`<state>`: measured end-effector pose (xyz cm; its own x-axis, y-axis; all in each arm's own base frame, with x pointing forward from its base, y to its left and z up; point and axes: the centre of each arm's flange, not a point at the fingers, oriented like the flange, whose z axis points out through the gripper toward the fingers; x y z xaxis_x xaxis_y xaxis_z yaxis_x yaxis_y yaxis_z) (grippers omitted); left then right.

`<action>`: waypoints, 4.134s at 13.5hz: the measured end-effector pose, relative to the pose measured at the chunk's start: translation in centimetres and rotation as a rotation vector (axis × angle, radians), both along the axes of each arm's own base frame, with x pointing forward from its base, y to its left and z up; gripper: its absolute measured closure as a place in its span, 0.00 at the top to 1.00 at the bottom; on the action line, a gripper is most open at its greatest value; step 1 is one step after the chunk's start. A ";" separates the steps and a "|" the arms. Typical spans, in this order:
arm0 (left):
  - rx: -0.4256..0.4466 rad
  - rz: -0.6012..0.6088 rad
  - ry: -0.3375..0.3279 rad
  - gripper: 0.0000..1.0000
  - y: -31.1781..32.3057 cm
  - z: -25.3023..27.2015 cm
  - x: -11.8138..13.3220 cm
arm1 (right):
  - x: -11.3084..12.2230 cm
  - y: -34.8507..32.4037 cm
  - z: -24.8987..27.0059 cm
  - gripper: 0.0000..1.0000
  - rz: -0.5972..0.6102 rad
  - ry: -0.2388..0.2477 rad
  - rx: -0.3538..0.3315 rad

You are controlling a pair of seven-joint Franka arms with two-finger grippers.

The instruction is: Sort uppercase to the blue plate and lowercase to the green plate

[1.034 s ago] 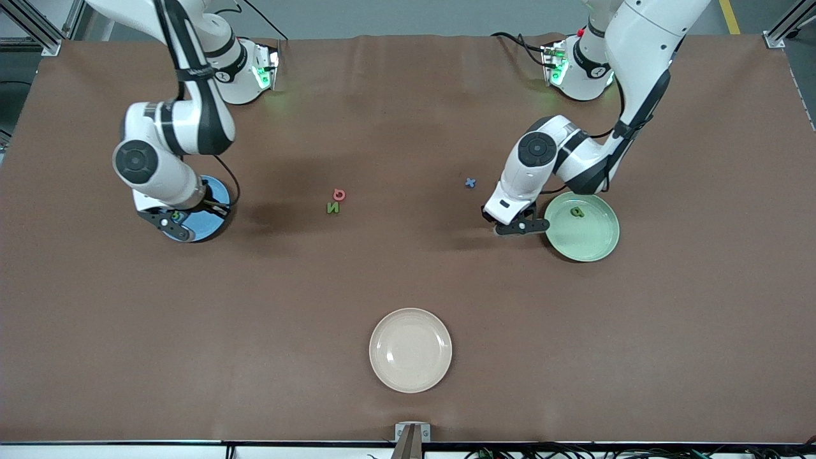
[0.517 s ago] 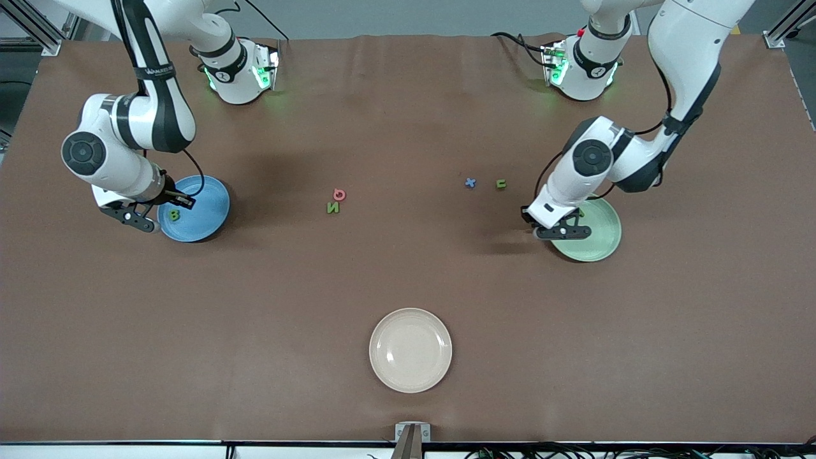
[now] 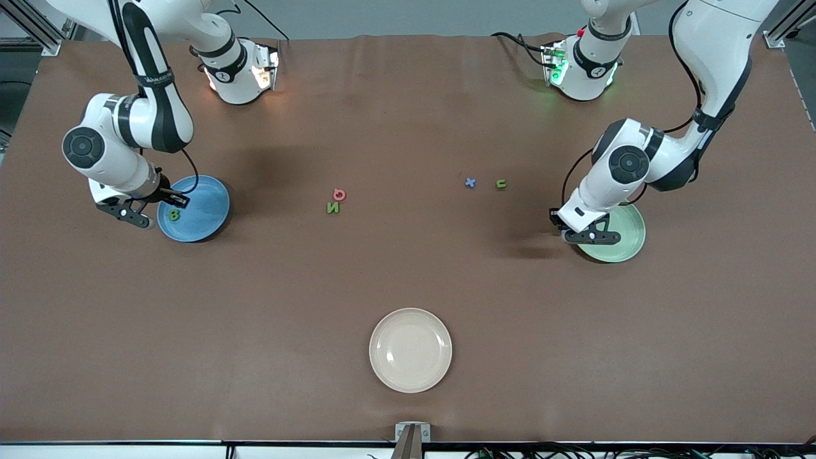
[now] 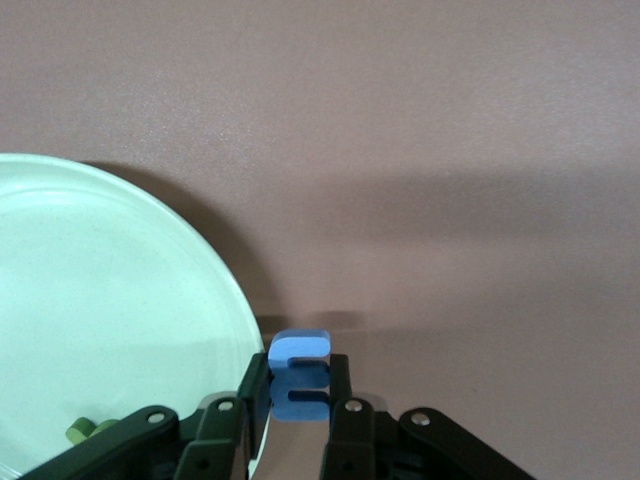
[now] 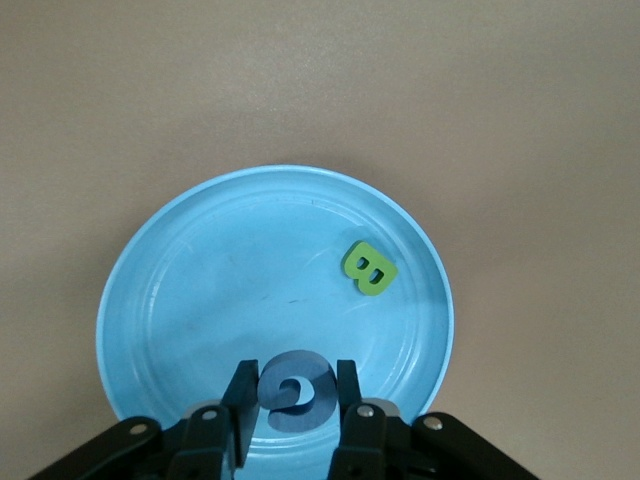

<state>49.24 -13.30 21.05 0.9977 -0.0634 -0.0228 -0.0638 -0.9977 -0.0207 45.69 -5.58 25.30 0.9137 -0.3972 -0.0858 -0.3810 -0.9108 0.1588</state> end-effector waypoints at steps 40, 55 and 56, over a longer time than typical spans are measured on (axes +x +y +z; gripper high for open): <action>0.000 0.092 0.038 0.99 -11.4 3.1 -6.5 | -4.6 37.2 -7.8 0.59 0.195 -0.139 0.092; -0.021 0.118 0.040 0.79 -15.5 -0.6 -13.0 | 2.3 17.6 -2.9 0.33 0.332 0.070 0.170; -0.017 0.123 0.037 0.78 -15.4 -1.0 -13.0 | 2.4 15.2 -1.9 0.33 0.360 0.076 0.187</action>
